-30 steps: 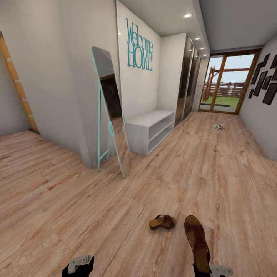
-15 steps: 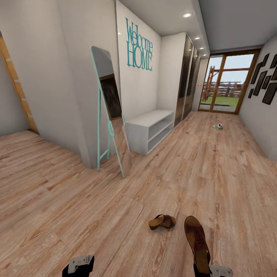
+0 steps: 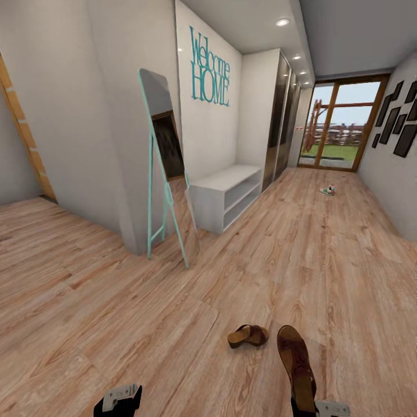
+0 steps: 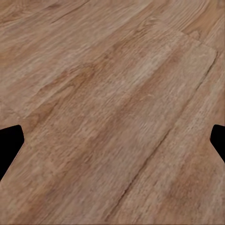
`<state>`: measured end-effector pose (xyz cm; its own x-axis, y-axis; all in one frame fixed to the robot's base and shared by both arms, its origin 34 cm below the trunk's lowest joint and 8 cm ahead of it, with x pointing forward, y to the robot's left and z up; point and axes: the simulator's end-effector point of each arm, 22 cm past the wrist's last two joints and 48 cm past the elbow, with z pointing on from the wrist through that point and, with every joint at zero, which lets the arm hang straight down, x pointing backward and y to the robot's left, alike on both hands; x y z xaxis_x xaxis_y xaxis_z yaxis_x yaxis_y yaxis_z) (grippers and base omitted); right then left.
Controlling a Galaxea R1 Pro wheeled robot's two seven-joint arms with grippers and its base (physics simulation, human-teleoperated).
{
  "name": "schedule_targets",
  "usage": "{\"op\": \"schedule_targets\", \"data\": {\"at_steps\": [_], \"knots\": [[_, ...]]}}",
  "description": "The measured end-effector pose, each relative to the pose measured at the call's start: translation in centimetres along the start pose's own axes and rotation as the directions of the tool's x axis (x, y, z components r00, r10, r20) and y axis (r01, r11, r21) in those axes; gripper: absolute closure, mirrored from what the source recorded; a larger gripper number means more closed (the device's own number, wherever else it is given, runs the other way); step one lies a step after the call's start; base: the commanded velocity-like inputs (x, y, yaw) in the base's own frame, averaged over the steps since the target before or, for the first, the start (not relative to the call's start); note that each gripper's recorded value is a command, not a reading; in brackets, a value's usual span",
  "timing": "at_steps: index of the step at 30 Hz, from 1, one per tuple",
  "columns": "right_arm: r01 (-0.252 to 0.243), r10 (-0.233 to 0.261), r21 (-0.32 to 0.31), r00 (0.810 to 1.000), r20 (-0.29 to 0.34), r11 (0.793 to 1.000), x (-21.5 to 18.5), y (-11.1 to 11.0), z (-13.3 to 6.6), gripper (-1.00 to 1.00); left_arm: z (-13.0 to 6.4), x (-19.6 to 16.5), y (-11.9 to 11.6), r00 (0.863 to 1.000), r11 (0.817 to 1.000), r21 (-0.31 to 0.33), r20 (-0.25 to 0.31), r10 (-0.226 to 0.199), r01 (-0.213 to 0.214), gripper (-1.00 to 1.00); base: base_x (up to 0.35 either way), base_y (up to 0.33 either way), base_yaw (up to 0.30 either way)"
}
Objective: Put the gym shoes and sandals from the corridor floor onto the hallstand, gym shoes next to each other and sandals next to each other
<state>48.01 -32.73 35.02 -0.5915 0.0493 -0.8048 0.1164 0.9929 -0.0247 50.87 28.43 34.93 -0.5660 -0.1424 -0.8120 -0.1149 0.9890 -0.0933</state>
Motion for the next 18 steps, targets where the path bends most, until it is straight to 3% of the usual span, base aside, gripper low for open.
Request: {"op": "schedule_targets", "data": {"at_steps": [18], "knots": [[-0.004, 0.004, 0.004, 1.0, 0.0, 1.0, 0.0, -0.13, 0.0, 1.0, 0.0, 0.02, 0.0, 1.0, 1.0, 0.0, -0.001, 0.0, 0.0, -1.0, 0.088, 0.296, -0.295]]}}
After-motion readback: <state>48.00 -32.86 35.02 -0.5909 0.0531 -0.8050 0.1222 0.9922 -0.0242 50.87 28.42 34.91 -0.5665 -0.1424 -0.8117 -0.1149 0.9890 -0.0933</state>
